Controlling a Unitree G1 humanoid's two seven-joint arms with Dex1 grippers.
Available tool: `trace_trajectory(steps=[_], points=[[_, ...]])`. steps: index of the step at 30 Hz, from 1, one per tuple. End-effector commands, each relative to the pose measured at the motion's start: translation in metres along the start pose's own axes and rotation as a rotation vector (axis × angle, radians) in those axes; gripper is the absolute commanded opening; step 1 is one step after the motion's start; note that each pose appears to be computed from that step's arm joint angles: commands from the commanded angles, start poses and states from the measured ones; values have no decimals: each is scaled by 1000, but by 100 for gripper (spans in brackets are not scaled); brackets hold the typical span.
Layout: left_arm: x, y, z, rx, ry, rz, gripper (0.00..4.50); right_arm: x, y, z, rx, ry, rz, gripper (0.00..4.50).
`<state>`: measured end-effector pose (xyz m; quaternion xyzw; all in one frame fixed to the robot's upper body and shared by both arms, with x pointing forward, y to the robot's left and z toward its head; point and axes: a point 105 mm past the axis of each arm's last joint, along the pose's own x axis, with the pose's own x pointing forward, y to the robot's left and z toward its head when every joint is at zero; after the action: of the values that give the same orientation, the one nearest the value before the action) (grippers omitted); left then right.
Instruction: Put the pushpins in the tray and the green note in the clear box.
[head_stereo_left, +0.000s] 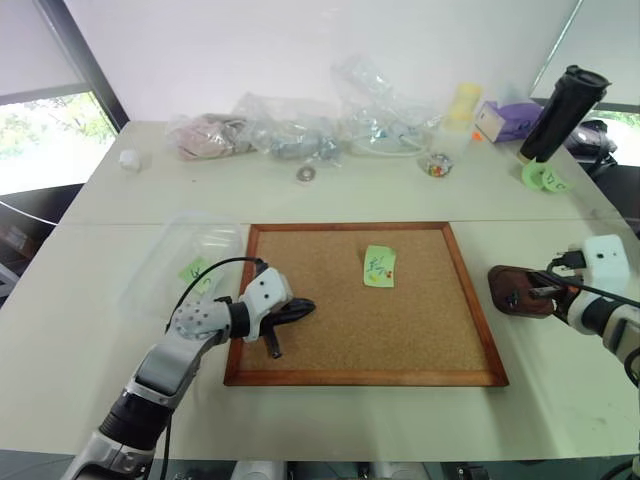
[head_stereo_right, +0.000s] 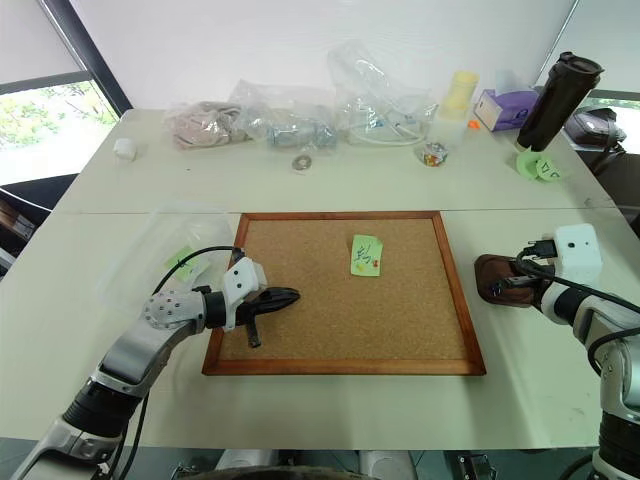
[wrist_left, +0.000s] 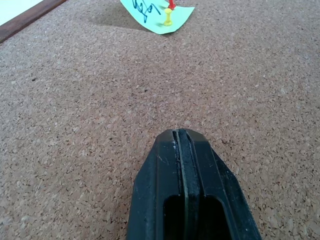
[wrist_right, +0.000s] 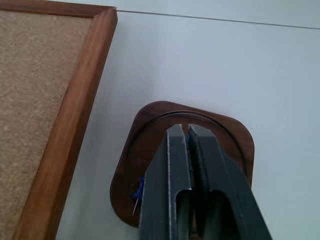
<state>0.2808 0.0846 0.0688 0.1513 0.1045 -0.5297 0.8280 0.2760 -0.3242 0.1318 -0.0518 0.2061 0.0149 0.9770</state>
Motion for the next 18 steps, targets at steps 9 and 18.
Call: trace_trajectory(steps=[9, 18], points=[[8, -19, -28, -69, 102, -60, 0, 10, -6, 3, 39, -64, -16, 223], [6, -19, -29, -74, 101, -48, 0, 22, -7, -6, 57, -55, -9, 441]])
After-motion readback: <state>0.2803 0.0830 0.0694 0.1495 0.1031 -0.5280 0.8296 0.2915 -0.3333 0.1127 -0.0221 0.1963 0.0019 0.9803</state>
